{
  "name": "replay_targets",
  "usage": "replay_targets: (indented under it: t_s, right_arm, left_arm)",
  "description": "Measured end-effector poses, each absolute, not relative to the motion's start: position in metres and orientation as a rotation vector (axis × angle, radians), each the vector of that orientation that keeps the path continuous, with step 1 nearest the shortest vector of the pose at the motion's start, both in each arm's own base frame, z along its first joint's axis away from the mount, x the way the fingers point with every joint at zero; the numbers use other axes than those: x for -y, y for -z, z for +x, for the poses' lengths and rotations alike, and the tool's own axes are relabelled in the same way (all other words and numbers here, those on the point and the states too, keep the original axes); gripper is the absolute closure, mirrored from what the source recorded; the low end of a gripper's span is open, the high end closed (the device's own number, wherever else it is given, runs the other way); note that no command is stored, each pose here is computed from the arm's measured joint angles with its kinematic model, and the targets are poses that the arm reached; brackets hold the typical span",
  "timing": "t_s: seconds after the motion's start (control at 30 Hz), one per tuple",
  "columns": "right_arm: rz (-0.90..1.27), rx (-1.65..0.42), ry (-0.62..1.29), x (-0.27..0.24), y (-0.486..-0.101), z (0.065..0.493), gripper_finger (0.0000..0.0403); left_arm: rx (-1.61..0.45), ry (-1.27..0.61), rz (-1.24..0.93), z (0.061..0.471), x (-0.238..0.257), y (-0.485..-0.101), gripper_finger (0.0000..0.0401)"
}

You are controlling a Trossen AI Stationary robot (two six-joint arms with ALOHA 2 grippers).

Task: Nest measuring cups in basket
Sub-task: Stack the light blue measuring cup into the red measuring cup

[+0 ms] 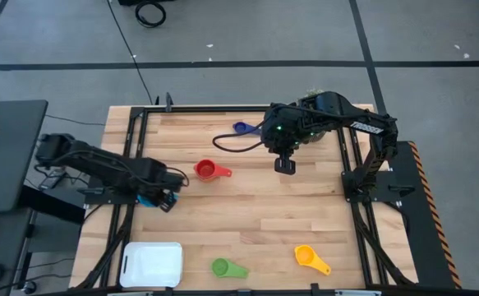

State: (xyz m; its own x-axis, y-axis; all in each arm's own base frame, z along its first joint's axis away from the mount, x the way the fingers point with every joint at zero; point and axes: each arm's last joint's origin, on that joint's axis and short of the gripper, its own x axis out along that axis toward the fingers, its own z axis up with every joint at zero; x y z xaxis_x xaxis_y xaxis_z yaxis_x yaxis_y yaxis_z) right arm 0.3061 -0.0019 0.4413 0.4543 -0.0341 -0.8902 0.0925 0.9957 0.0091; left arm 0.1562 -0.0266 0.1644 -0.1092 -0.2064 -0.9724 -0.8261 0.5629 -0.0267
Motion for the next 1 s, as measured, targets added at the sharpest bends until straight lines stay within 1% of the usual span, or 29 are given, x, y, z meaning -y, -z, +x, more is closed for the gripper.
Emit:
replay_targets:
  t_s: [0.27, 0.47, 0.6, 0.77, 0.9, 1.0]
  right_arm:
    - [0.059, -1.097, 0.078, 0.002, -0.441, 0.306, 0.0398]
    - [0.059, -1.097, 0.078, 0.002, -0.441, 0.306, 0.0398]
    - [0.059, -1.097, 0.078, 0.002, -0.441, 0.306, 0.0398]
    - [0.059, -1.097, 0.078, 0.002, -0.441, 0.306, 0.0398]
    - [0.059, -1.097, 0.078, 0.002, -0.441, 0.306, 0.0398]
    - [0.053, -1.097, 0.074, 0.002, -0.441, 0.306, 0.0398]
  left_arm:
    - [-1.652, -0.734, -0.820, 0.161, 0.026, -0.154, 0.0298]
    - [-1.669, -0.752, -0.806, 0.166, 0.026, -0.146, 0.0302]
    - [-1.700, -0.742, -0.779, 0.169, 0.027, -0.139, 0.0327]
    - [-1.741, -0.691, -0.741, 0.171, 0.027, -0.135, 0.0385]
    - [-1.753, -0.641, -0.779, 0.172, 0.028, -0.137, 0.0387]
    - [-1.745, -0.551, -0.816, 0.180, 0.030, -0.144, 0.0388]
